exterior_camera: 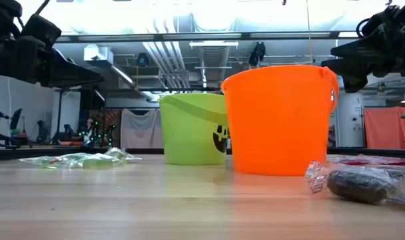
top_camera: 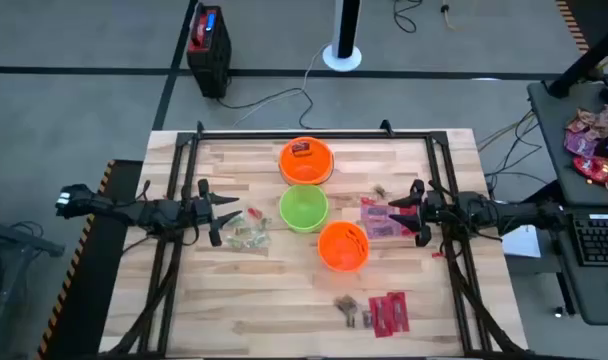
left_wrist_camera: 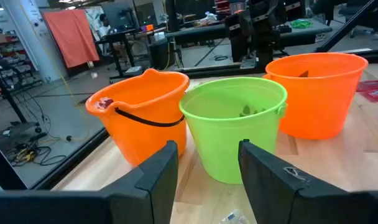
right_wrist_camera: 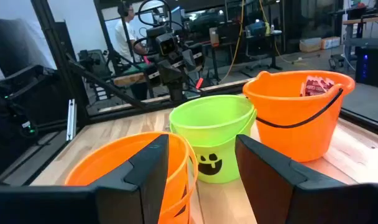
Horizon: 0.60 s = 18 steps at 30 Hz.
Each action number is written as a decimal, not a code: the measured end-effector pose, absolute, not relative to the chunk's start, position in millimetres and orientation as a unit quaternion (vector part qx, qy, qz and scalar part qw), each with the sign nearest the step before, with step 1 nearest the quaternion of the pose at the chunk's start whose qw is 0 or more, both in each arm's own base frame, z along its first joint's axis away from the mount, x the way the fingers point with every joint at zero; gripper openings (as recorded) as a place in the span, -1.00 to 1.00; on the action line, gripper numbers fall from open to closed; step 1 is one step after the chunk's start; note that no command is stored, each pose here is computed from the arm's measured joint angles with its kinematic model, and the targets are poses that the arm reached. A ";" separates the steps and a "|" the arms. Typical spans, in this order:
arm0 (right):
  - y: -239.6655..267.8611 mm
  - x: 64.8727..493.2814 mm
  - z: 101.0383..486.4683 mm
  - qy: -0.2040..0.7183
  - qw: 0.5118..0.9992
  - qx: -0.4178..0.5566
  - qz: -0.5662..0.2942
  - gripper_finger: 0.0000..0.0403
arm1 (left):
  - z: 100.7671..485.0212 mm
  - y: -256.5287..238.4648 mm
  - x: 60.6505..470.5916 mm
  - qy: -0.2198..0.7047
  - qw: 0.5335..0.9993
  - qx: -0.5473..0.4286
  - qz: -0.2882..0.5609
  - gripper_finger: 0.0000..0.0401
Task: Sort candy by brand, put in halloween buckets
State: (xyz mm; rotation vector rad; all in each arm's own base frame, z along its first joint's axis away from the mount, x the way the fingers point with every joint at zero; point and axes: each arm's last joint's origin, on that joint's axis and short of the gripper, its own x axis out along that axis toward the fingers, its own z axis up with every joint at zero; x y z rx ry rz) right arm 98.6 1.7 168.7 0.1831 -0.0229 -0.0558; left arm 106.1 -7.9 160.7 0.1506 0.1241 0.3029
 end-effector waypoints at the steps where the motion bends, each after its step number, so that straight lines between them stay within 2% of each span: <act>1: 1.7 98.6 168.7 -0.011 0.995 0.091 -0.028 -0.12 | 160.6 -7.9 106.1 0.062 0.984 0.075 0.151 -0.24; 18: 1.7 98.6 168.7 -0.011 0.995 0.091 -0.028 -0.12 | 160.7 -7.7 106.0 0.062 0.983 0.075 0.153 -0.24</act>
